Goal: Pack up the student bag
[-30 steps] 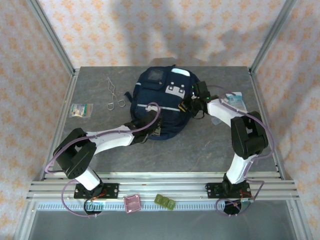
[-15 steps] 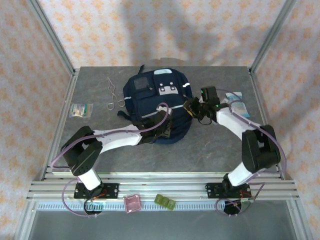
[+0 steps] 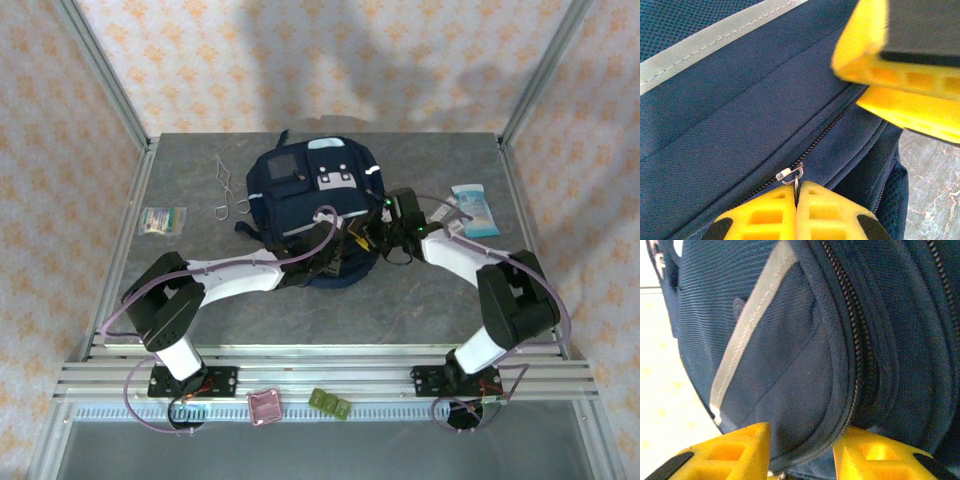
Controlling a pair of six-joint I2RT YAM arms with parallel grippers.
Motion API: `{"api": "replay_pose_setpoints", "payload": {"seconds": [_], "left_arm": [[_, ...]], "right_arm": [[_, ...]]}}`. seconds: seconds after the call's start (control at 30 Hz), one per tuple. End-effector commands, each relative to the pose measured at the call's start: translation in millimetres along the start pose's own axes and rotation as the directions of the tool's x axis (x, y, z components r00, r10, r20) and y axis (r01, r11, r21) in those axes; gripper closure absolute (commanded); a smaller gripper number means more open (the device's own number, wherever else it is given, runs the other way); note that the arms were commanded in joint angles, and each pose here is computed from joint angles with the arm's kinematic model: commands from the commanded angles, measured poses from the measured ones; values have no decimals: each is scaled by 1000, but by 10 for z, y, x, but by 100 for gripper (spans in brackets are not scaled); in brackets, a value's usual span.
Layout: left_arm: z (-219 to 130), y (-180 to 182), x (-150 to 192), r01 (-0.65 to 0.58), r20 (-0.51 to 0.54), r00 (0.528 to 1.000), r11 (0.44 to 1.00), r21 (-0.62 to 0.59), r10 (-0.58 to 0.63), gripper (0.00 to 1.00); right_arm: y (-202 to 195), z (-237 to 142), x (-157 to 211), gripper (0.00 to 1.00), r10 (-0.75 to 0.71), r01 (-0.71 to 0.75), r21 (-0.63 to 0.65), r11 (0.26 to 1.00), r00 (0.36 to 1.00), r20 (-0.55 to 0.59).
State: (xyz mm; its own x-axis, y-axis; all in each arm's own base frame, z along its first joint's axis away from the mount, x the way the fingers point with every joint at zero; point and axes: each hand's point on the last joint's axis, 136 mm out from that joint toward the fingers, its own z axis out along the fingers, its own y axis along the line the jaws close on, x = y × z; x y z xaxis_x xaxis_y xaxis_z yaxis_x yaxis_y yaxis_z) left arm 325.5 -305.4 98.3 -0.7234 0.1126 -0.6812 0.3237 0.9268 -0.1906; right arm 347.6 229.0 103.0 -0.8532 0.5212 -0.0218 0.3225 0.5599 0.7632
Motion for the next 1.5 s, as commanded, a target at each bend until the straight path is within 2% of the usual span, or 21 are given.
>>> {"api": "replay_pose_setpoints", "payload": {"seconds": [0.0,0.03,0.1,0.17,0.33,0.57,0.67,0.8,0.97,1.13,1.17,1.27,1.47], "left_arm": [[-67,-116,-124,6,25,1000,999,40,-7,100],[-64,-92,-111,7,25,1000,1000,29,-8,100],[-55,8,-71,6,20,1000,1000,-20,-6,100],[-48,129,-13,3,11,1000,997,-73,-2,100],[-74,557,183,43,-11,999,981,-190,-46,100],[-359,1396,350,126,10,991,928,-350,-130,100],[-443,1552,345,141,21,989,919,-369,-144,100],[-384,1339,324,135,-7,990,949,-284,-142,100],[-257,690,192,37,-17,999,989,-145,-40,100],[-81,96,6,-4,1,1000,1000,-14,4,100],[-44,-13,-41,-6,7,1000,1000,10,6,100],[50,-221,-150,-15,16,1000,999,40,15,100],[86,-310,-224,-12,26,1000,998,65,10,100]], "right_arm": [[208,78,-118,65,-4,5,-43,999,1000,22],[206,103,-132,70,0,1,-41,999,1000,23],[170,135,-186,89,10,-9,-27,1000,999,43],[164,140,-226,100,20,-18,-29,999,998,57],[154,61,-344,100,28,-25,-32,999,995,94],[97,-132,-570,100,30,-26,-30,999,987,160],[88,-149,-658,100,23,-20,-18,1000,984,178],[144,-177,-822,100,2,0,-8,1000,978,207],[230,-268,-1203,100,-23,18,22,1000,968,251],[298,-340,-1521,100,-31,21,36,999,958,285],[311,-339,-1528,93,-26,18,32,999,959,281],[349,-304,-1373,76,-10,14,-17,1000,972,234],[170,-280,-725,70,22,-12,-76,997,992,123]]}}
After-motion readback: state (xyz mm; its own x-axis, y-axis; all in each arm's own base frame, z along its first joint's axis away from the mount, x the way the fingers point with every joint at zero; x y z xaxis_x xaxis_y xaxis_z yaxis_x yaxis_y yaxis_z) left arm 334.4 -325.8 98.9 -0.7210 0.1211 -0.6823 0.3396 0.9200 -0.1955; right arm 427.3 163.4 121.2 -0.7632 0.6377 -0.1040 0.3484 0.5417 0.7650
